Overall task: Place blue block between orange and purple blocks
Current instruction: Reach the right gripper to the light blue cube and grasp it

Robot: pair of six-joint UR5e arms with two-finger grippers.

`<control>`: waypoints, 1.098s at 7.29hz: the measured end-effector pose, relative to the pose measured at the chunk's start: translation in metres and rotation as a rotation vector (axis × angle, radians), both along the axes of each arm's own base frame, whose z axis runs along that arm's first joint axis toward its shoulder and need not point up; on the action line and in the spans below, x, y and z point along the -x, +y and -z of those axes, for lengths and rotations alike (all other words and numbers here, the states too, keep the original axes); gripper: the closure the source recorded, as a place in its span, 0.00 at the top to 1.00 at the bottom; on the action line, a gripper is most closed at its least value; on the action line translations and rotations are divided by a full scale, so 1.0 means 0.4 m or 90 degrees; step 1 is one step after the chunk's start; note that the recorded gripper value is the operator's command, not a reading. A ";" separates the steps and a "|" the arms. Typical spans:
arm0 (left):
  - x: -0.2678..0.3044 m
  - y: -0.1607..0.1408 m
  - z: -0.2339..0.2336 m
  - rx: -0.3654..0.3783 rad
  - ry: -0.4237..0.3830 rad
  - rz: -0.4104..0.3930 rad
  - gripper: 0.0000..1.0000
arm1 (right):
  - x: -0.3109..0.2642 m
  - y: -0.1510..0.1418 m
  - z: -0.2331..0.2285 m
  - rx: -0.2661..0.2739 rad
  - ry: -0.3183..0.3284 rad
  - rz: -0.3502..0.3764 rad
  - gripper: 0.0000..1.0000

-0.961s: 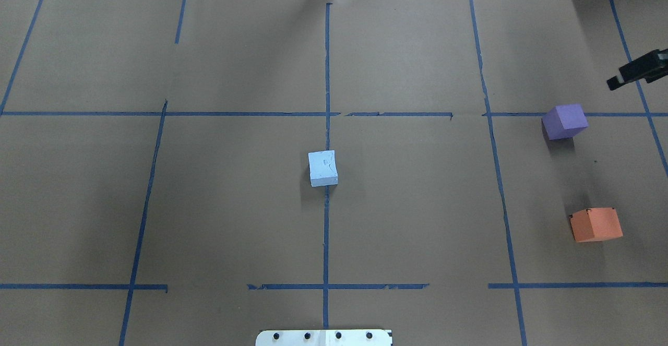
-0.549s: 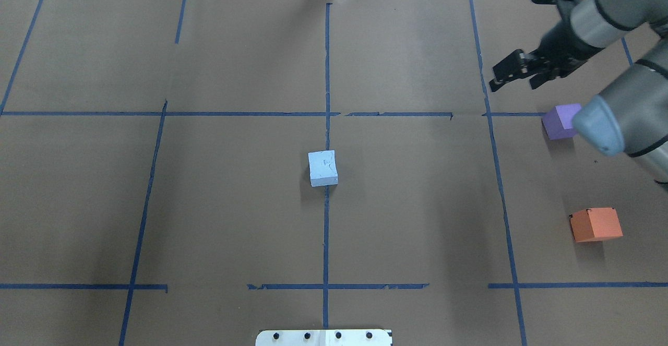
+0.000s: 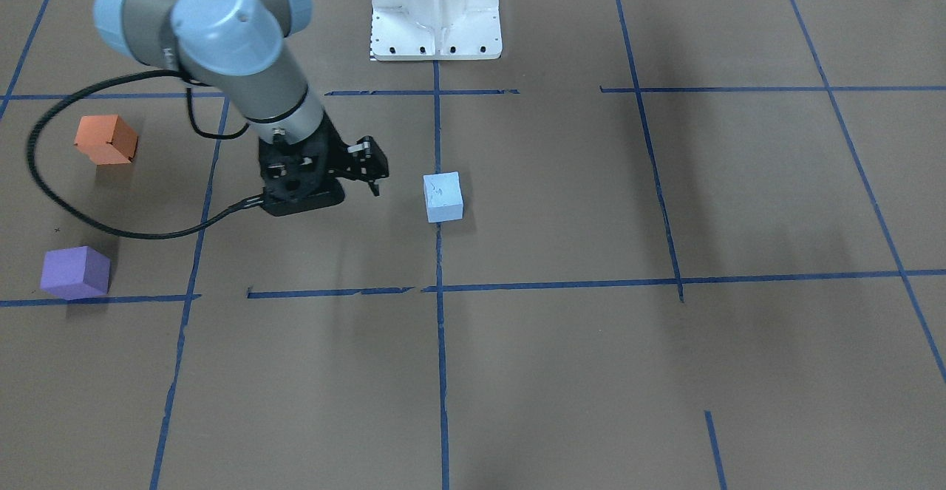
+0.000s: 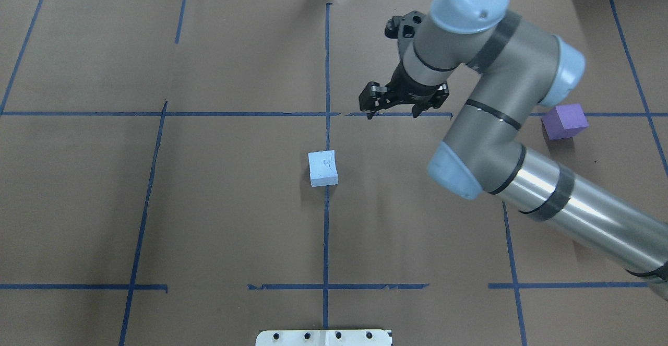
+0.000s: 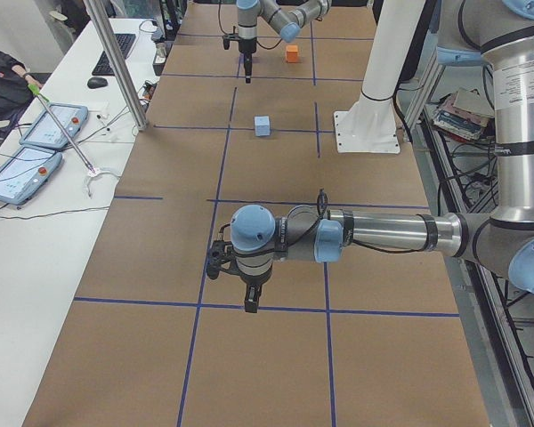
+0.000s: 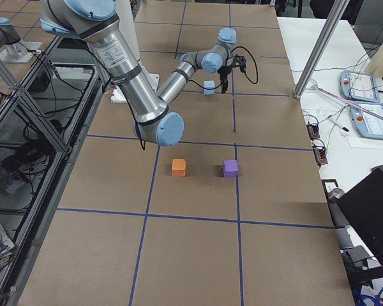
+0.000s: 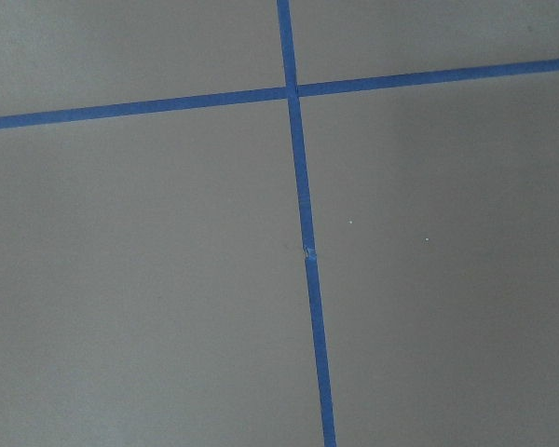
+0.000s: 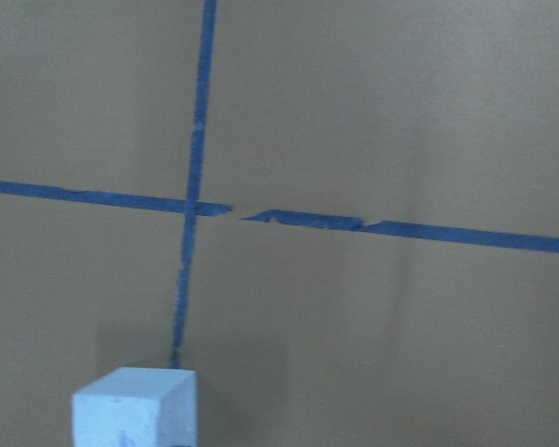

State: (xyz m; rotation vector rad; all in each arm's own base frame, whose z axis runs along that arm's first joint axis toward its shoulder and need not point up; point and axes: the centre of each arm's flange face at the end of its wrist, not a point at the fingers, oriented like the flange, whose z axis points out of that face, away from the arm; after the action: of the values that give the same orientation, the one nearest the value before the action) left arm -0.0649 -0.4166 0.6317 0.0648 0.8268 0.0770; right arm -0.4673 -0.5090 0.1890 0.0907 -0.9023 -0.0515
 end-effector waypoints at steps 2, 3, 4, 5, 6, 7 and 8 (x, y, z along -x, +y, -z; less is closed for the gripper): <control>0.000 -0.001 0.004 -0.001 0.000 0.001 1.00 | 0.201 0.039 0.077 0.013 0.029 -0.018 1.00; 0.000 -0.002 0.004 -0.002 0.000 0.001 1.00 | 0.264 0.066 0.072 0.015 0.046 -0.018 1.00; 0.000 -0.002 0.005 -0.004 0.000 0.001 1.00 | 0.308 0.091 0.059 0.012 0.062 -0.017 1.00; 0.000 -0.002 0.005 -0.004 0.000 0.000 1.00 | 0.332 0.107 0.054 0.009 0.069 -0.016 1.00; 0.000 -0.002 0.005 -0.004 0.000 0.001 1.00 | 0.350 0.118 0.052 0.008 0.073 -0.012 1.00; 0.000 -0.001 0.004 -0.004 0.000 0.001 1.00 | 0.370 0.123 0.051 0.007 0.076 -0.009 1.00; 0.000 0.000 0.004 -0.003 0.001 0.001 1.00 | 0.393 0.121 0.047 0.007 0.073 -0.008 1.00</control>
State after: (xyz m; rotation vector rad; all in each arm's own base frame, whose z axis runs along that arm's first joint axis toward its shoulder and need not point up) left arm -0.0651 -0.4168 0.6302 0.0701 0.8277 0.0779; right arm -0.6243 -0.4605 0.1700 0.0832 -0.7873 -0.0395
